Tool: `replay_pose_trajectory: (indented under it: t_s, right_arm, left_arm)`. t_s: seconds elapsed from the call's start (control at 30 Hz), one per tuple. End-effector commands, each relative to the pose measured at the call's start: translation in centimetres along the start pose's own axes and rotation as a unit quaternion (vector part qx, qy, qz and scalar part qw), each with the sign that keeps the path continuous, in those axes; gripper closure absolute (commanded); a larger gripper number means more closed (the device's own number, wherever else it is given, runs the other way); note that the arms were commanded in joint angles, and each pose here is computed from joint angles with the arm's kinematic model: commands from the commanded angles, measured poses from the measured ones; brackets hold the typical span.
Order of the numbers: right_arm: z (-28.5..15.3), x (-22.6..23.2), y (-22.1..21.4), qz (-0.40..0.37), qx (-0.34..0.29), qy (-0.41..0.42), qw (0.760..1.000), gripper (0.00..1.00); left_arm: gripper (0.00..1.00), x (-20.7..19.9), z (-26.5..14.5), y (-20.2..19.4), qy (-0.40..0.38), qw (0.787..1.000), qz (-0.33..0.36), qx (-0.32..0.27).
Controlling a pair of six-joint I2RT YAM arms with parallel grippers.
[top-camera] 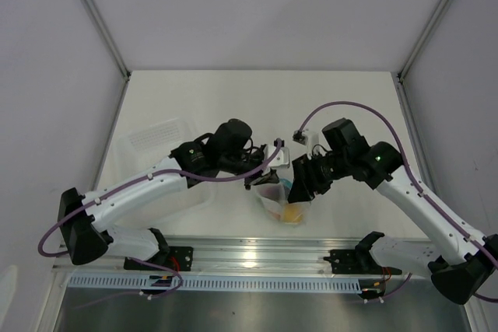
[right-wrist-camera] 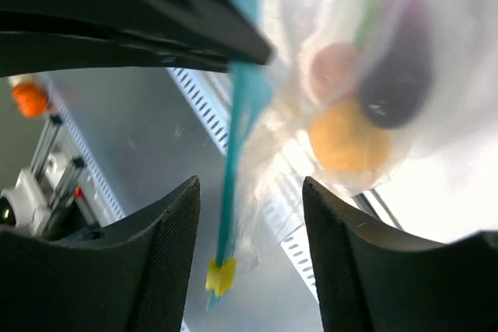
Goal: Place the food in the zip-top bag and seal the zipper
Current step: Adjust the zipper food storage bag at the center of the board, then zip the zipper food storage bag at the center of the board.
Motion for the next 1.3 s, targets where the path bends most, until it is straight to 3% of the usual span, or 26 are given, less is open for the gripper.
replay_pose_trajectory:
  t_s: [0.0,0.23,0.53,0.83,1.13,1.27]
  right_arm:
    - [-0.9,-0.9,0.3,0.018,-0.049,-0.051,0.997,0.41]
    - [-1.2,-2.0,-0.3,0.039,-0.106,-0.049,0.992,0.44]
    - [-1.1,-2.3,-1.0,0.046,-0.141,-0.049,0.988,0.48]
    - [-2.1,-1.5,-2.2,0.063,-0.148,-0.045,0.986,0.42]
    - [-2.0,-1.6,-2.8,0.071,-0.165,-0.048,0.983,0.62]
    - [-2.0,-1.8,-3.1,0.075,-0.169,-0.057,0.981,0.64]
  left_arm:
    - [1.00,0.0,-0.6,1.1,0.032,0.995,-0.095,0.023]
    - [0.99,-0.5,-0.5,1.2,0.051,0.978,-0.199,0.023]
    - [0.99,-0.6,-0.7,0.9,0.060,0.972,-0.221,0.046]
    - [0.99,-0.1,-0.6,1.9,0.068,0.962,-0.259,0.052]
    - [0.99,0.0,-0.6,2.0,0.066,0.961,-0.264,0.053]
    - [1.00,0.0,-0.7,1.9,0.066,0.960,-0.265,0.054]
Point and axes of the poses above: each gripper's point midway between its finger pads, its own z axis out along the fingers, its own x axis along the line the jaws close on, y = z × x, the point moved 9 cm from there along -z, back along the fingers
